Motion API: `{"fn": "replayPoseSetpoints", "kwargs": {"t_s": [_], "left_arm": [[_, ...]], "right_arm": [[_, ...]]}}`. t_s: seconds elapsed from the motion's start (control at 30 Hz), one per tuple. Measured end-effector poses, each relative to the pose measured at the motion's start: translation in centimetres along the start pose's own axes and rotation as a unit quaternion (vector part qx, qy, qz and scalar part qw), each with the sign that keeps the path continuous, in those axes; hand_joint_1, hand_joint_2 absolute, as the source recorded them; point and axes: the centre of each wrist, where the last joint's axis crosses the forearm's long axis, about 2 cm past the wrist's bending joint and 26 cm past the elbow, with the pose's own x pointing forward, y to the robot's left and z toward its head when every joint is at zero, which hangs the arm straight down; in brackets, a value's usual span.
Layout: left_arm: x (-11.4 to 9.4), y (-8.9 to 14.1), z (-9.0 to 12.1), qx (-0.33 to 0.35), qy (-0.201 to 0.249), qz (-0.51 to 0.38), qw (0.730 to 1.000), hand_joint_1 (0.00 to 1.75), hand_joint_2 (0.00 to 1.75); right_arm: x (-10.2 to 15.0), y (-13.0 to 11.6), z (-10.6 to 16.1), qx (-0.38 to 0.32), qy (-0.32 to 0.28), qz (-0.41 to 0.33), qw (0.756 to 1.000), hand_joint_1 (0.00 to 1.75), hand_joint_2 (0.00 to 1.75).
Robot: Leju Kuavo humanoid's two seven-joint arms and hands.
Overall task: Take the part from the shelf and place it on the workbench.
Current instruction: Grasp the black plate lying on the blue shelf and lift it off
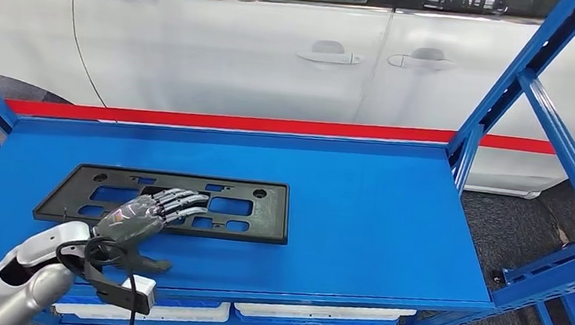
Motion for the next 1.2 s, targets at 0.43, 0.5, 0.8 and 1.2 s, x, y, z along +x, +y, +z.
{"fn": "replayPoseSetpoints", "kwargs": {"t_s": [0.43,0.5,0.8,1.2], "left_arm": [[-1.4,-1.5,-0.2,-0.022,0.068,-0.077,0.994,0.00,1.75],[-1.5,-1.7,-0.2,-0.020,0.079,-0.085,0.993,0.00,1.75],[-1.6,-2.0,-0.6,-0.009,0.107,-0.104,0.989,0.00,1.75],[-1.6,-2.5,-1.3,0.014,0.165,-0.093,0.982,1.70,1.75]], "right_arm": [[0.3,0.1,0.0,0.003,-0.002,0.008,1.000,0.00,1.75],[0.3,0.1,0.0,0.003,-0.002,0.008,1.000,0.00,1.75],[0.3,0.1,0.0,0.004,-0.002,0.008,1.000,0.00,1.75],[0.1,0.1,0.0,0.001,-0.001,0.002,1.000,0.00,1.75]]}}
